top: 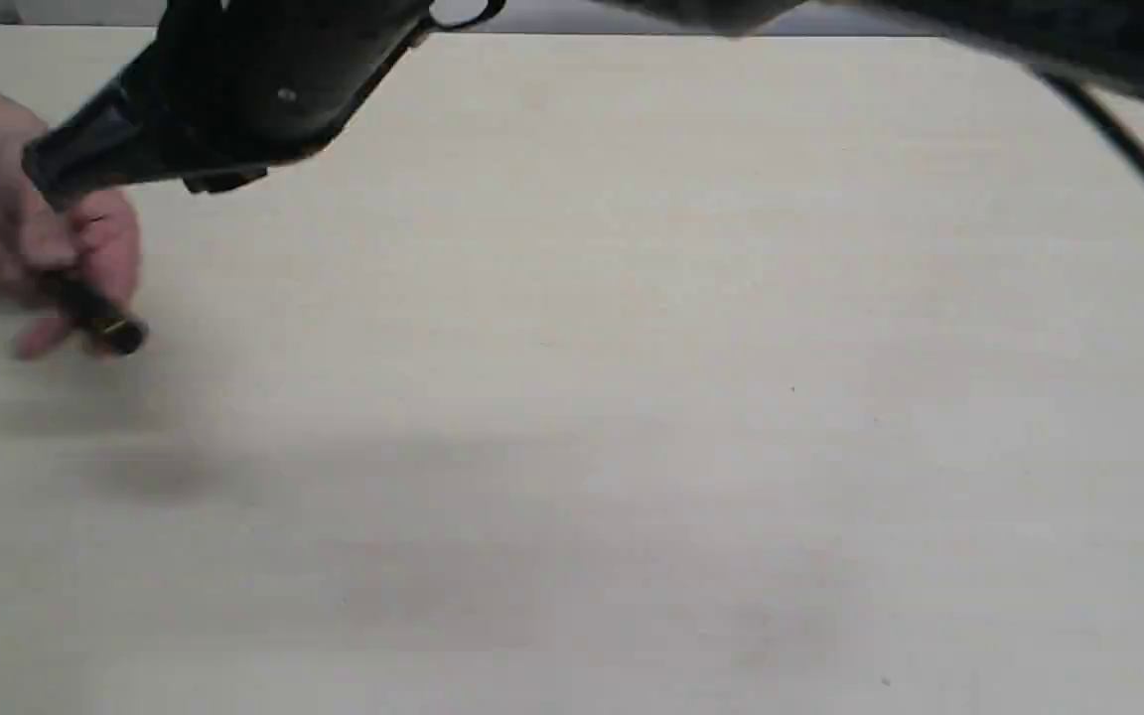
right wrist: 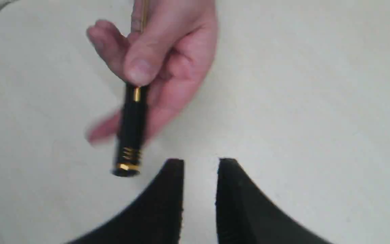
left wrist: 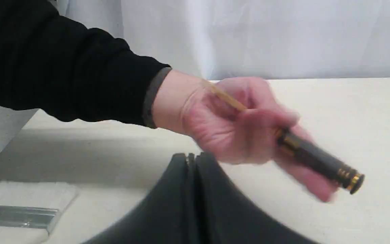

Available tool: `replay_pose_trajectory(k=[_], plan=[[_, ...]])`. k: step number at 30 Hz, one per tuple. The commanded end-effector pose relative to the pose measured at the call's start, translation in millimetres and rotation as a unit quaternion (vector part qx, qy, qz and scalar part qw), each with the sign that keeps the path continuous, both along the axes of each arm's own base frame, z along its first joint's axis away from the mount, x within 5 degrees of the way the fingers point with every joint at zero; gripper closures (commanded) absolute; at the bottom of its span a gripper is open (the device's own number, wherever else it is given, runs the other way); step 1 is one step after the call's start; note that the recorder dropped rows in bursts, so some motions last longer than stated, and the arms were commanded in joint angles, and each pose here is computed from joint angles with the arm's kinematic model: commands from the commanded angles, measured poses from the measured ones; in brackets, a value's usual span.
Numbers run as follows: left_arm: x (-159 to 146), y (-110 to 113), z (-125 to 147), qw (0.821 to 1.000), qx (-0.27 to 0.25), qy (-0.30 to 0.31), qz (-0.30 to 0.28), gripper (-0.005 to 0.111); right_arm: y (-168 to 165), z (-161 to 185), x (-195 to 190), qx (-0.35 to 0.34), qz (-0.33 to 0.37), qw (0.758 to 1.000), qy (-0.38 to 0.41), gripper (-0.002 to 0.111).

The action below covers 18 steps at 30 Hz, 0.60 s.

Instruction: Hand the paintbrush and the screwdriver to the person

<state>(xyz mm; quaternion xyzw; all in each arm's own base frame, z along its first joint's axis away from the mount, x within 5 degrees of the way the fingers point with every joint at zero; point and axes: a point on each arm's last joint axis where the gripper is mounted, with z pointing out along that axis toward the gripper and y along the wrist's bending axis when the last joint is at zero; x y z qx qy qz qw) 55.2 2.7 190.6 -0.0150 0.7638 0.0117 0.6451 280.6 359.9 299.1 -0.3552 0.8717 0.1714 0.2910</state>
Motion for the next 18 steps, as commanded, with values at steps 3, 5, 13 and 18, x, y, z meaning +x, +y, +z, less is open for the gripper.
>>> replay_pose_trajectory(k=[3, 5, 13, 18], plan=[[0, -1, 0, 1.000, -0.002, -0.003, -0.004, 0.107, -13, 74, -42, 0.070, 0.048, 0.991, -0.099, 0.104], [0, -1, 0, 1.000, -0.002, -0.003, -0.004, 0.107, -19, 96, -60, 0.103, 0.053, 0.983, -0.144, 0.104], [0, -1, 0, 1.000, -0.003, -0.002, -0.004, 0.107, -68, 118, -115, 0.031, -0.069, 0.967, -0.245, 0.104], [0, -1, 0, 1.000, -0.003, -0.003, -0.004, 0.107, -91, 102, -156, 0.017, -0.070, 0.958, -0.278, 0.104]])
